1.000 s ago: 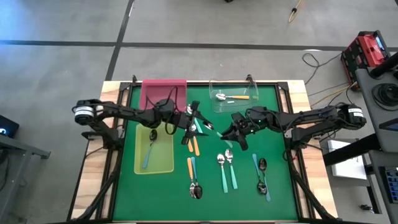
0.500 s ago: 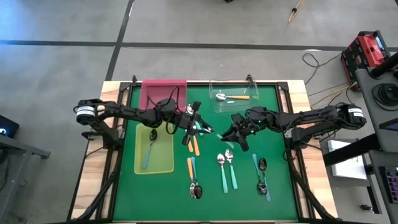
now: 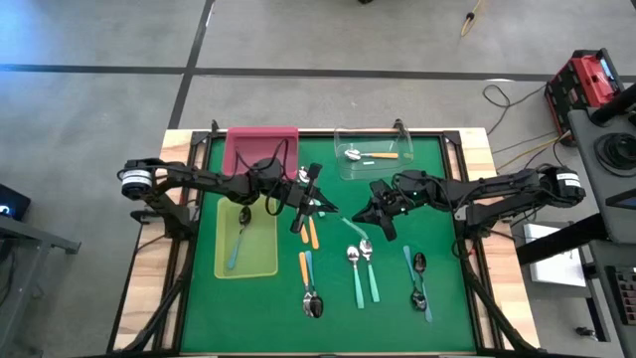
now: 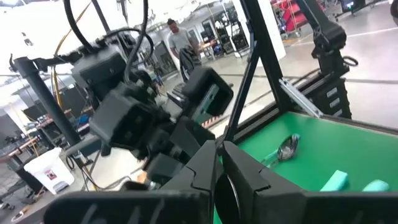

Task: Sort silverware by color (type)
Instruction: Put the light blue spoon into the red bin

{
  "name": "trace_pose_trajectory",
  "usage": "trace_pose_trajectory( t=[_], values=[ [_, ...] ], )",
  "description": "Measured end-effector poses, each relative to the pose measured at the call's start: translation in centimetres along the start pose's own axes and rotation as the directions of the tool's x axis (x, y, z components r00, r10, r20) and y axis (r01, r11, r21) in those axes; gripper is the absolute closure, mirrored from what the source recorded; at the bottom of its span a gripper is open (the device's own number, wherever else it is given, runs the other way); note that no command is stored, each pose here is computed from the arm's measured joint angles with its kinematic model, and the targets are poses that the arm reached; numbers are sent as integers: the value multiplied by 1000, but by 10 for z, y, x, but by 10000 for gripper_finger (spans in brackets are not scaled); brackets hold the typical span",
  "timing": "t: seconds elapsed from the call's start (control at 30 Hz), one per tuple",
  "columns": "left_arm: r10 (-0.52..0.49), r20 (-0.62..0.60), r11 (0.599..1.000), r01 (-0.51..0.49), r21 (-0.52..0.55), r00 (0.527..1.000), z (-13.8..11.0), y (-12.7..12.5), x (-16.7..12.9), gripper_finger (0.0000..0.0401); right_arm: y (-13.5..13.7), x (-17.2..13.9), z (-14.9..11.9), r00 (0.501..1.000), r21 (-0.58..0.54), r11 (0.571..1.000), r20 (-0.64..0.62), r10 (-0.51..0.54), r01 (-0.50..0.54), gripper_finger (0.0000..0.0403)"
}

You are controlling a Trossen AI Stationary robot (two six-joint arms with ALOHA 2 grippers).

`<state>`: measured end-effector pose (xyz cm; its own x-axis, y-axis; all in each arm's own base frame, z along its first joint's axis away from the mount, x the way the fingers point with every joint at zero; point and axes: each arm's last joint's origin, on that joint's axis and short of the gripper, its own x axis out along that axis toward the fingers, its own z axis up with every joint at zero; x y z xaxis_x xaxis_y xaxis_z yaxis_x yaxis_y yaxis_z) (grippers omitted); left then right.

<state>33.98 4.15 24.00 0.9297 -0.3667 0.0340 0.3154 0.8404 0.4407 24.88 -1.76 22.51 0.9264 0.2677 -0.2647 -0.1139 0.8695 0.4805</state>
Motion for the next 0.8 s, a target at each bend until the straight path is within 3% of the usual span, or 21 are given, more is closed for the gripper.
trace_pose_trajectory(
  t=[0.23,0.47,0.57,0.7,0.8],
  values=[
    [13,-10,1000,-13,-29,1000,0,1,-1,399,-1,0,0,1000,-2,1000,6,-15,15,396],
    [107,-81,991,-113,-67,991,10,15,-18,400,-1,-2,2,996,-1,996,36,-84,84,395],
    [198,-128,976,-207,-61,972,13,23,-36,400,-2,-5,2,989,1,990,42,-140,140,394],
    [385,-191,916,-399,-39,903,18,32,-69,400,-3,-10,2,969,-9,970,60,-241,242,394],
    [545,-266,822,-569,-15,795,20,39,-97,400,-4,-12,2,959,-24,960,63,-276,278,394]
  ],
)
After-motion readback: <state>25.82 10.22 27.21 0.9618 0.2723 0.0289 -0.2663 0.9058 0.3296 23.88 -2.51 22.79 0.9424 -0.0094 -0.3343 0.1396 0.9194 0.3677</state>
